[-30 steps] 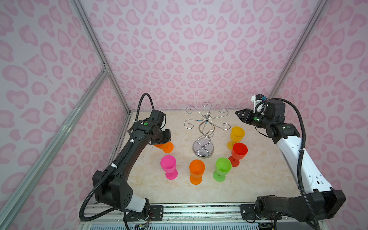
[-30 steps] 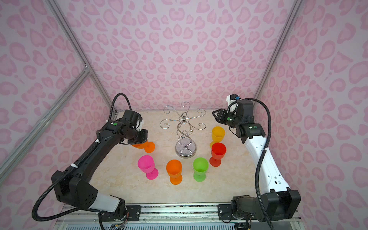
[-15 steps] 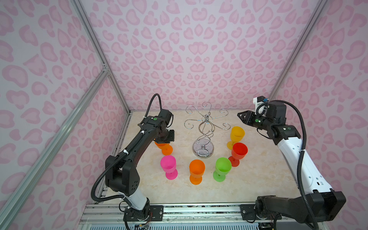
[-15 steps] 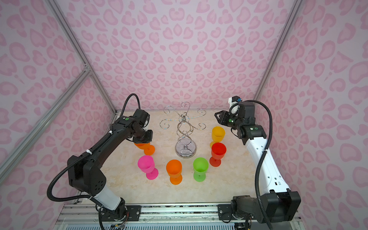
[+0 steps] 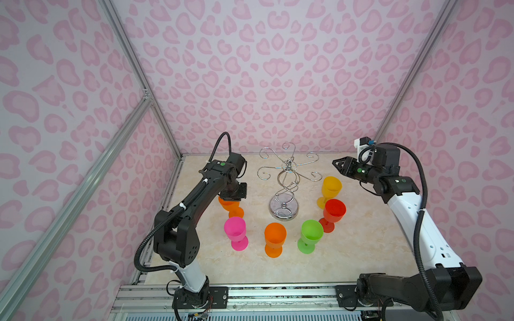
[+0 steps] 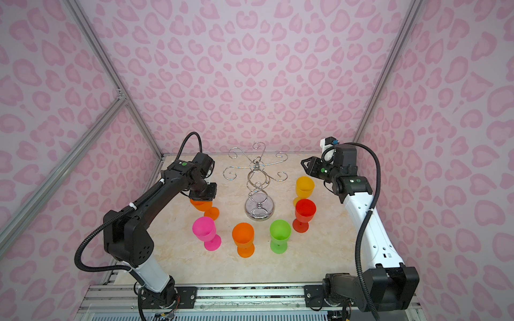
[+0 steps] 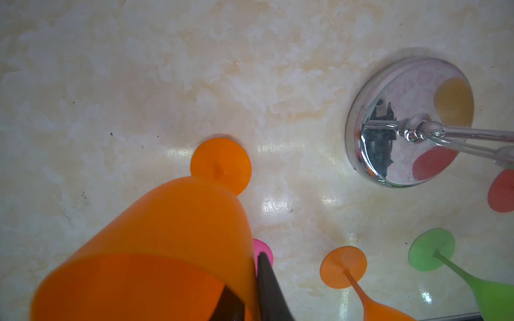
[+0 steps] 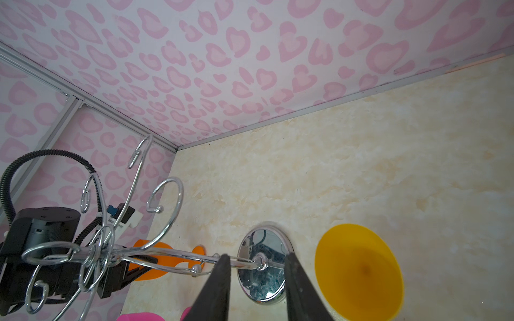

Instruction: Take the wine glass off the wine glass rack

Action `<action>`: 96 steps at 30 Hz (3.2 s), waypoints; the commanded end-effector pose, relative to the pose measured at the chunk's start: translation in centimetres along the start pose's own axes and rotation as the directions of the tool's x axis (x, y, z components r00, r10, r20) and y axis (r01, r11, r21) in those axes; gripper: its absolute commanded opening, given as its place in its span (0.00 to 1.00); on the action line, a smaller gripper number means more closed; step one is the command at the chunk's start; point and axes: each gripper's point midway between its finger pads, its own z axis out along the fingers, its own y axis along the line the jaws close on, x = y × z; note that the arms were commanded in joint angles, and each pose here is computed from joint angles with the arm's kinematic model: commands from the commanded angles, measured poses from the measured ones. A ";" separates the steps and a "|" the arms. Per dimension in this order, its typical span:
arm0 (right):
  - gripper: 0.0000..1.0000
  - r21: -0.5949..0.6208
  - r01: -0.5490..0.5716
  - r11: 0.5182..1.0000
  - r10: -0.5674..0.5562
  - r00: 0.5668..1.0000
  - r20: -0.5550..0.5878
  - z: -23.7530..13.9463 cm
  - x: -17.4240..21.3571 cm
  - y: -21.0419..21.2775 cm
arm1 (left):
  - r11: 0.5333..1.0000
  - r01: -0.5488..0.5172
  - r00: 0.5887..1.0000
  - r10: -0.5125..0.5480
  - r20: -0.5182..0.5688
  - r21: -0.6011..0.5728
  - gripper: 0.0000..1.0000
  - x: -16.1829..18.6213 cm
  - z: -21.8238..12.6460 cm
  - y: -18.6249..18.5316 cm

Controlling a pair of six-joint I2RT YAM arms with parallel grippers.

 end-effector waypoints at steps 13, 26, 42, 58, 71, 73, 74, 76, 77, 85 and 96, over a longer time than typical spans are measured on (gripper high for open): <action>0.33 -0.005 0.006 1.000 -0.006 1.000 0.022 -0.3 -0.4 -0.2 | 0.998 -0.010 0.990 0.003 0.138 0.055 0.45 -0.8 -6.8 -0.8; 0.34 0.227 0.036 0.973 -0.079 0.980 0.184 -3.7 -2.6 -5.0 | 0.962 0.244 0.580 -0.044 0.813 -0.121 0.73 -1.7 -24.0 8.4; 0.63 0.637 -0.008 0.771 -0.297 0.880 0.371 -6.9 -1.6 -14.8 | 0.811 0.541 0.370 0.005 0.929 -0.220 0.98 -1.8 -12.0 17.8; 0.65 0.669 0.005 0.743 -0.312 0.887 0.340 -2.9 2.8 -19.8 | 0.929 0.363 0.412 -0.088 0.907 -0.075 0.98 -2.5 1.4 19.9; 0.67 0.657 0.146 0.740 -0.382 0.894 0.232 1.2 7.5 -22.8 | 0.958 0.273 0.395 -0.033 0.918 -0.083 0.97 -2.4 2.6 18.3; 0.67 0.649 0.144 0.747 -0.384 0.890 0.245 1.9 8.0 -22.9 | 0.958 0.273 0.395 -0.033 0.918 -0.083 0.98 -2.4 2.6 18.3; 0.68 0.653 0.156 0.741 -0.405 0.880 0.250 2.1 8.3 -22.9 | 0.959 0.272 0.395 -0.033 0.918 -0.083 0.98 -2.4 2.6 18.3; 0.69 0.672 0.168 0.721 -0.435 0.865 0.251 2.3 9.0 -22.8 | 0.959 0.272 0.393 -0.033 0.919 -0.082 0.98 -2.4 2.6 18.2; 0.69 0.681 0.177 0.711 -0.454 0.855 0.252 2.4 9.4 -22.7 | 0.959 0.272 0.392 -0.033 0.919 -0.082 0.98 -2.4 2.5 18.2; 1.00 0.712 0.181 0.678 -0.503 0.821 0.270 2.5 10.5 -22.7 | 0.959 0.267 0.400 -0.018 0.916 -0.098 0.98 -2.6 2.6 18.0; 1.00 0.716 0.178 0.675 -0.500 0.824 0.267 2.4 10.6 -22.8 | 0.958 0.264 0.406 -0.008 0.914 -0.109 0.98 -2.6 2.6 17.9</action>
